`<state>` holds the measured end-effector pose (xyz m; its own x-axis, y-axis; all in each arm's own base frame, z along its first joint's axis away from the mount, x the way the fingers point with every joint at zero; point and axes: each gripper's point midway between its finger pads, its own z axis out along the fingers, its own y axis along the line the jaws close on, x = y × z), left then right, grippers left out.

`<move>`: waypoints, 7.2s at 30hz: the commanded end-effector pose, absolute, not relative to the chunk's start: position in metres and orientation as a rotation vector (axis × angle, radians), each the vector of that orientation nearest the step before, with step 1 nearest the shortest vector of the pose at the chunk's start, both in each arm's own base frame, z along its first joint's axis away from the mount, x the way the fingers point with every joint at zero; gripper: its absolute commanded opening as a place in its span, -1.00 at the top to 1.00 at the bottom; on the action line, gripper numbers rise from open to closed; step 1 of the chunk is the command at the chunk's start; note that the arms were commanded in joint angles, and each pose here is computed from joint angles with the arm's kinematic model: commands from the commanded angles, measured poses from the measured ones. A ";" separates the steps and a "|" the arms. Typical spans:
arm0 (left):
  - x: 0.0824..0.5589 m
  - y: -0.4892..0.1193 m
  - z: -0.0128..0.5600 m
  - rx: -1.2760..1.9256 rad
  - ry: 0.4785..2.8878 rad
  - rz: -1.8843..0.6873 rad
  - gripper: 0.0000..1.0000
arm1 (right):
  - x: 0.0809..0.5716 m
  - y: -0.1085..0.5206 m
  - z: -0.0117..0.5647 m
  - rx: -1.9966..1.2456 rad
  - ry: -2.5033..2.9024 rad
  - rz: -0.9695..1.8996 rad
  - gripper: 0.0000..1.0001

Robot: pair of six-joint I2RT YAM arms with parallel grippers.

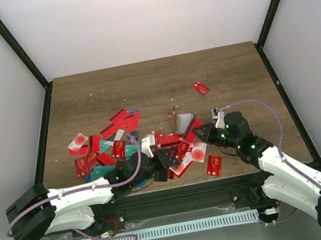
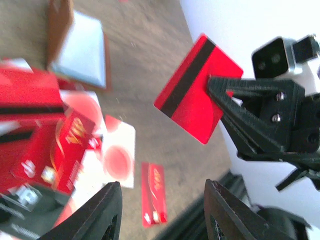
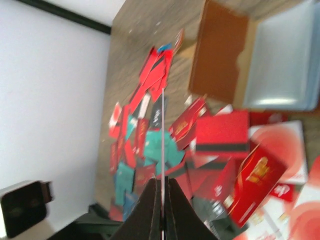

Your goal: Put the credit cards into the card holder

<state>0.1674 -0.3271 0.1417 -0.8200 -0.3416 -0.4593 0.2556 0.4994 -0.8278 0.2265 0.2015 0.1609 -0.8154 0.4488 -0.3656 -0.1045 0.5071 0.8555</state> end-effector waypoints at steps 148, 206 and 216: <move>0.332 -0.304 0.043 -0.007 2.486 -1.169 0.90 | 0.359 0.252 0.095 -0.014 2.373 1.420 0.99; 0.369 -0.312 0.087 0.257 2.293 -1.433 -0.17 | 0.355 0.281 0.094 -0.267 2.221 1.776 0.99; 0.371 -0.311 0.080 0.290 2.298 -1.458 -0.11 | 0.349 0.282 0.101 -0.313 2.187 1.824 0.99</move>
<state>0.3652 -0.3111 0.0791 -0.9107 -0.0539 -0.4095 0.3450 0.4461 -0.8259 0.3559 0.2771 0.0889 -0.9508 0.0498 -0.3057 -0.2858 0.2391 0.9280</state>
